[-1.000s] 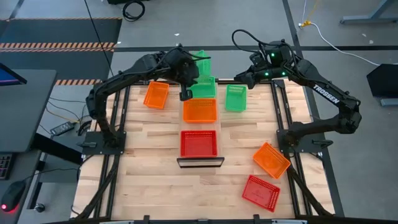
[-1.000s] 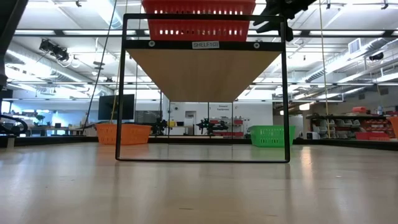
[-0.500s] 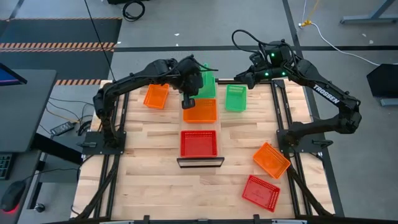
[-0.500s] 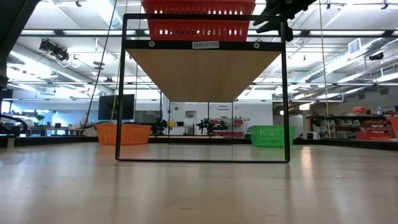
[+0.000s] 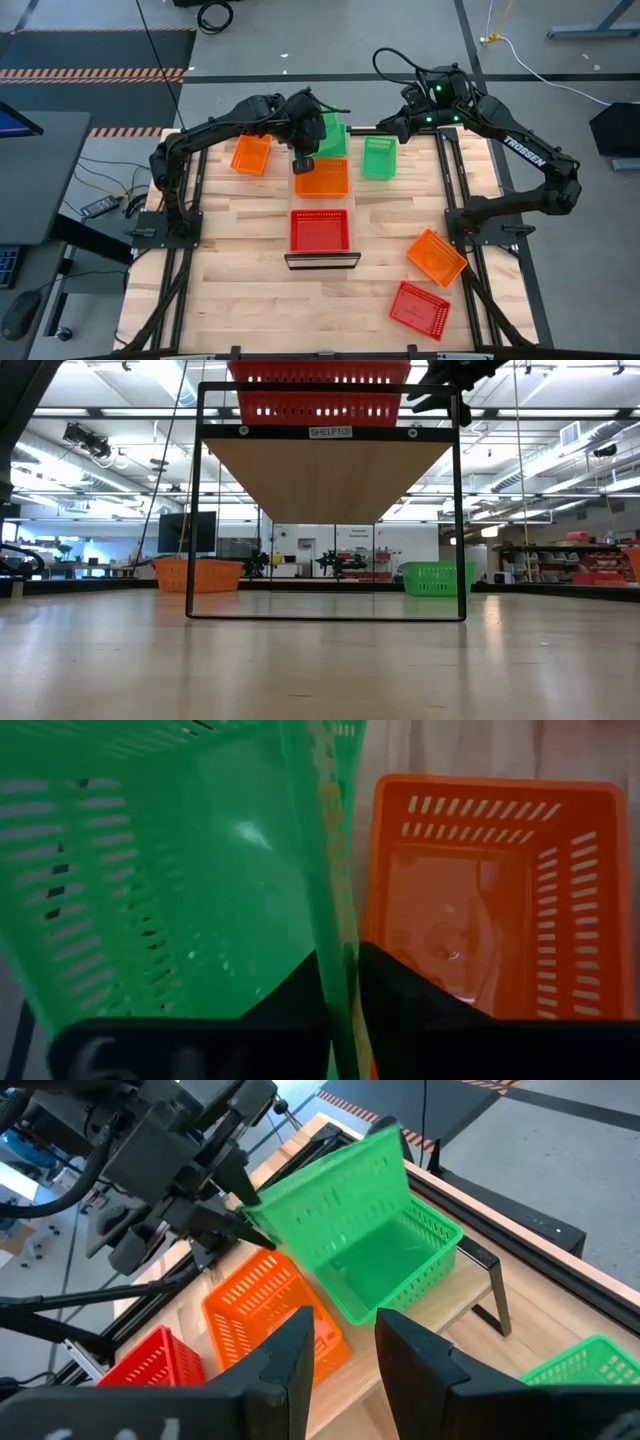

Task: Stack baskets on shelf by color
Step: Stack the bottom green bin on top of the green bin on the shelf

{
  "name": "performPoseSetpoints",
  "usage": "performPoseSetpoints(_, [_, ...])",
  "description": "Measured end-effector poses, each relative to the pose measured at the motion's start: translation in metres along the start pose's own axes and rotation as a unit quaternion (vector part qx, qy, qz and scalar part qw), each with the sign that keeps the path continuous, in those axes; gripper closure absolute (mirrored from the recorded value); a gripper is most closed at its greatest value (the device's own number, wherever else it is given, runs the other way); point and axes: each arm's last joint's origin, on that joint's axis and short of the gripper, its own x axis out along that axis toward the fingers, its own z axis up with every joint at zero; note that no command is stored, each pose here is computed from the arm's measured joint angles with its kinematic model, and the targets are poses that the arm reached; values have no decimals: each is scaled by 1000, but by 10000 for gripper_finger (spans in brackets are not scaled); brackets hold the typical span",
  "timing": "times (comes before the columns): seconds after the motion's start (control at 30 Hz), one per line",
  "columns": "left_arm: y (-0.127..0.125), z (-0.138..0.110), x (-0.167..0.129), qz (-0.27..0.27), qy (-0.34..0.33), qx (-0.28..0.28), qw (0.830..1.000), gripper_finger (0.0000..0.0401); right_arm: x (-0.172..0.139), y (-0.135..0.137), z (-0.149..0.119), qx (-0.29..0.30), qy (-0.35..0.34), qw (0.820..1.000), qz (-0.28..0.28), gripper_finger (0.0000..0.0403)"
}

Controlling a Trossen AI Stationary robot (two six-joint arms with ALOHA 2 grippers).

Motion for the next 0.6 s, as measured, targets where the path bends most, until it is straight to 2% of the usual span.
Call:
performPoseSetpoints(0.33, [3, 3, 0, 40, -8, 0, 999, 329, 0, 0, 0, 0, 2, 1000, 7, 288])
performPoseSetpoints(0.6, [3, 4, 0, 42, -10, 26, 999, 385, 0, 0, -1, 1, 5, 1000, 9, 288])
